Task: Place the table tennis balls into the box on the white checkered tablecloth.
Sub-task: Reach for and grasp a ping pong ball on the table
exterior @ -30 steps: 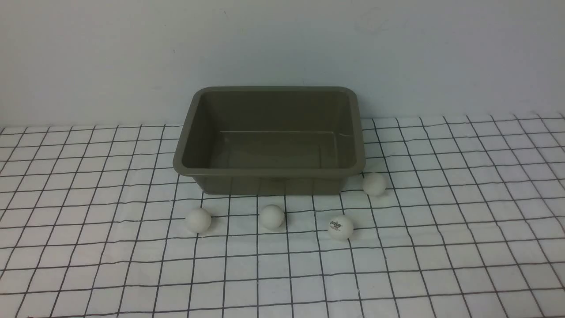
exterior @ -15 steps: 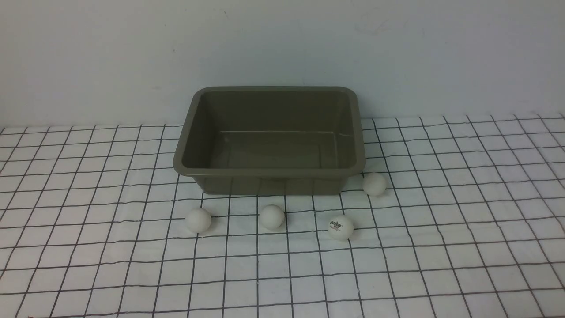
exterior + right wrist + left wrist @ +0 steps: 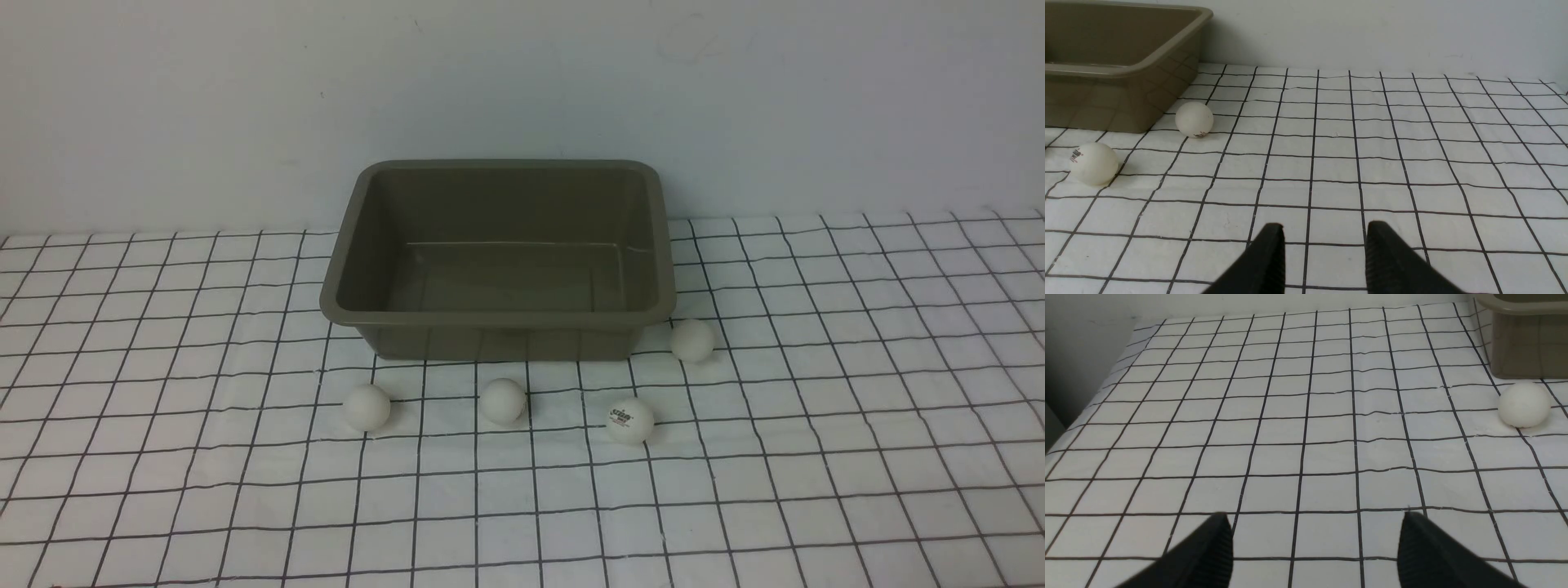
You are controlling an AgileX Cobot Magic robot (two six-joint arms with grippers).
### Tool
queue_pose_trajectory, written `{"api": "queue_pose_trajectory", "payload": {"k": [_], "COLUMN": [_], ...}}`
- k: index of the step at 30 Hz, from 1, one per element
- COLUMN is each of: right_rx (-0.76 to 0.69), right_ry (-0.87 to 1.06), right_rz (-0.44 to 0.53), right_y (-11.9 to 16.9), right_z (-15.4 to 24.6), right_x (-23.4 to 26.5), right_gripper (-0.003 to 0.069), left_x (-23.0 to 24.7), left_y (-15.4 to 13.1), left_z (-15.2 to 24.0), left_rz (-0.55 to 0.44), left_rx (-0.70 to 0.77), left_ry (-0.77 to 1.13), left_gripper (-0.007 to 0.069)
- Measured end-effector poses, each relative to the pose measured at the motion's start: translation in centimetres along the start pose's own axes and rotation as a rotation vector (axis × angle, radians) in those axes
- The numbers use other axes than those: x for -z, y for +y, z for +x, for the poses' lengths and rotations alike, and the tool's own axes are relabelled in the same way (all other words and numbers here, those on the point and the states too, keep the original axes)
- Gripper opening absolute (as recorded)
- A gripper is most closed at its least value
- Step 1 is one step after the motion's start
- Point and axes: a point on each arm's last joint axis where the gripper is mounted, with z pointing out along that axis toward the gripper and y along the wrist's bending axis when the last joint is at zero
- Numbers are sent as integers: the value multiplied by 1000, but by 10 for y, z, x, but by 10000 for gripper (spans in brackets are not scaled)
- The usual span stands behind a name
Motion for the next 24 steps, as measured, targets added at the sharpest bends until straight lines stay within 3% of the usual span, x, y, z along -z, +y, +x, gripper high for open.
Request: {"api": "queue_pose_trajectory", "payload": {"k": [12,18,24], "right_rx": [-14,-181,-166], "right_ry": [-8,-102,-211], "right_rz": [-1,-7,-23], "right_y": [0,0,-1], "right_z": [0,-9,-59], "right_x": [0,0,23], "right_gripper": [262,262,262], "left_x": [0,0,0], "left_y": [0,0,0], "left_z": [0,0,0], "left_rz": [0,0,0], "left_rx": [0,0,0], "left_ry": [0,0,0], "left_gripper": [489,489,489]}}
